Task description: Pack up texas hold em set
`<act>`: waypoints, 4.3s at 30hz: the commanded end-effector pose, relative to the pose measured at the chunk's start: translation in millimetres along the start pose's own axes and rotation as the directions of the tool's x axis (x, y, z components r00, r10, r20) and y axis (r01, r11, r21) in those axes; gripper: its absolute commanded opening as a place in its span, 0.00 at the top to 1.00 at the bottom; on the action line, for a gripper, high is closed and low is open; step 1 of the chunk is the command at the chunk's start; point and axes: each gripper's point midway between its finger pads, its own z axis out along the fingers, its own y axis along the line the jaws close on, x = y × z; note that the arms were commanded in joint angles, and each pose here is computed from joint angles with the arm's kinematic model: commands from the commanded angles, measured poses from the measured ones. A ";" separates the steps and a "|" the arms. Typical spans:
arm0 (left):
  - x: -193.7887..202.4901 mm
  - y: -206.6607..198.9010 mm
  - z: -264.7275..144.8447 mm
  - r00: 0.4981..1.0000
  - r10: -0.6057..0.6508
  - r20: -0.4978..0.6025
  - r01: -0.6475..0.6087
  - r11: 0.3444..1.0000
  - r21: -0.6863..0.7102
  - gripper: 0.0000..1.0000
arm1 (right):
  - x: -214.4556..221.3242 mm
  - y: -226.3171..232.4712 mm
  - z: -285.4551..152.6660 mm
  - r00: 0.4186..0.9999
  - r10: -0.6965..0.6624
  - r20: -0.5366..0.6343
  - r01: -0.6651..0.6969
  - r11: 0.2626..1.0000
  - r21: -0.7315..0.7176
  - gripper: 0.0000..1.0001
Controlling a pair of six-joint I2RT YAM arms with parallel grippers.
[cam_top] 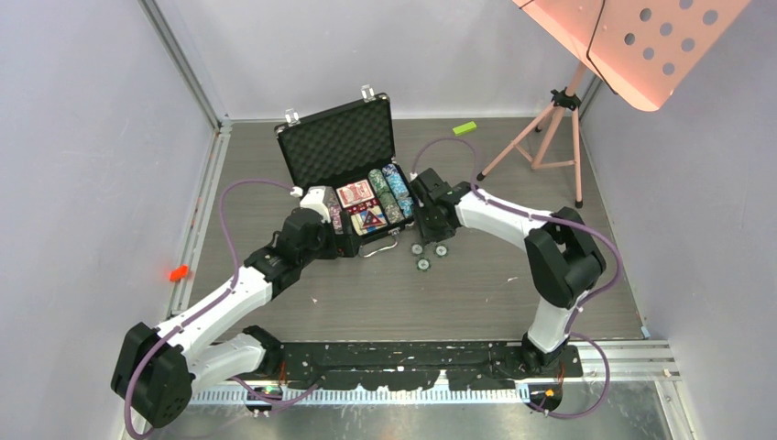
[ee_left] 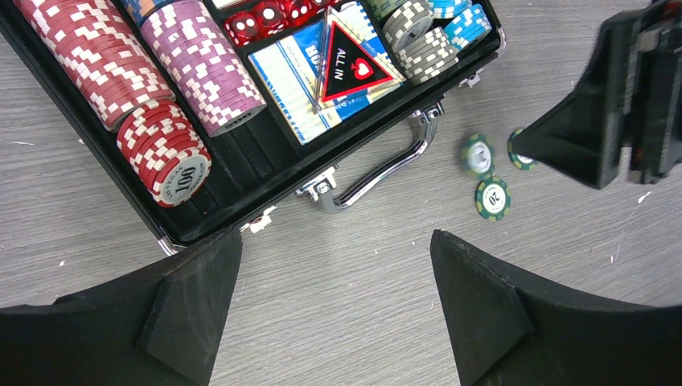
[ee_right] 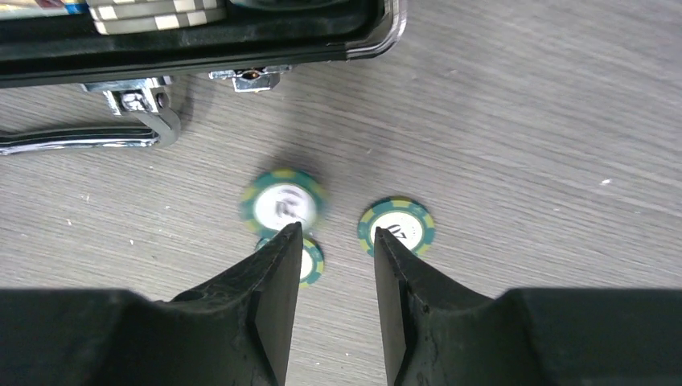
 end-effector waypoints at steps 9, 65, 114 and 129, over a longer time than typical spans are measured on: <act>-27.5 -11.7 -2.2 0.998 -0.009 0.070 0.008 1.000 0.026 0.09 | -8.5 -15.7 -25.7 0.996 0.060 0.066 -0.060 0.998 -0.010 0.52; -26.7 -6.1 -10.3 0.996 -0.014 0.084 0.014 1.000 0.009 0.08 | -18.4 37.9 -23.7 0.995 -0.070 0.069 0.068 0.997 0.038 0.66; -23.9 -7.1 -8.0 0.997 -0.019 0.072 0.018 1.000 0.014 0.08 | 16.7 -35.8 11.2 0.992 0.128 -0.019 -0.126 0.988 0.093 0.28; -23.2 -5.7 -8.6 0.997 -0.015 0.071 0.015 1.000 0.009 0.08 | 25.6 -32.3 14.6 0.986 0.162 -0.048 -0.160 0.986 0.053 0.60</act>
